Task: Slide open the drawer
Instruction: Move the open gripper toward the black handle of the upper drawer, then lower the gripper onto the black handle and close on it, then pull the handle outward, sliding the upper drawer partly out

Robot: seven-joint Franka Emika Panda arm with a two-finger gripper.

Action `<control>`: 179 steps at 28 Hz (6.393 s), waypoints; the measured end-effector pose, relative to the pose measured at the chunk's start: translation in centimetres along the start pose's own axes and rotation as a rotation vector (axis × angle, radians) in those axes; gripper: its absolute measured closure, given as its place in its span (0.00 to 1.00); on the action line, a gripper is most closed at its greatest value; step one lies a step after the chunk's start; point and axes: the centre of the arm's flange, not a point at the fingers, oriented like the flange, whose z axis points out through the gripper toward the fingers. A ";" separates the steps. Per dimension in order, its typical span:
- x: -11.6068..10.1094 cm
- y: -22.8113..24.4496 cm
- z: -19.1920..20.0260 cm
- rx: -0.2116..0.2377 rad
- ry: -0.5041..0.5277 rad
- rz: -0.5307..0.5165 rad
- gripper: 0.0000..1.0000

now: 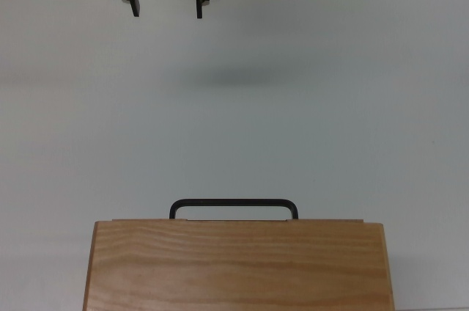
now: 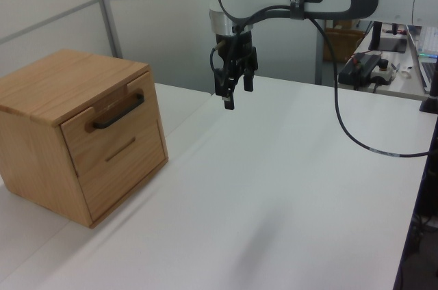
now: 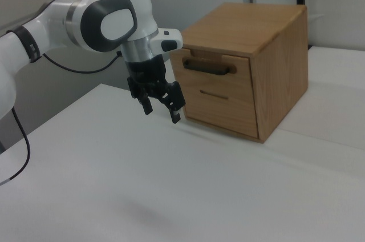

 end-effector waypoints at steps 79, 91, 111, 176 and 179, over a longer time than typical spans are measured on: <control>15.3 -8.3 5.8 0.346 0.589 1.285 0.14; 16.4 -9.9 8.0 0.355 0.600 1.297 0.33; 16.5 -11.7 7.1 0.406 0.577 1.405 0.83; 13.9 -7.2 4.7 0.421 0.511 1.513 0.53; 14.2 -7.7 5.5 0.409 0.510 1.501 0.44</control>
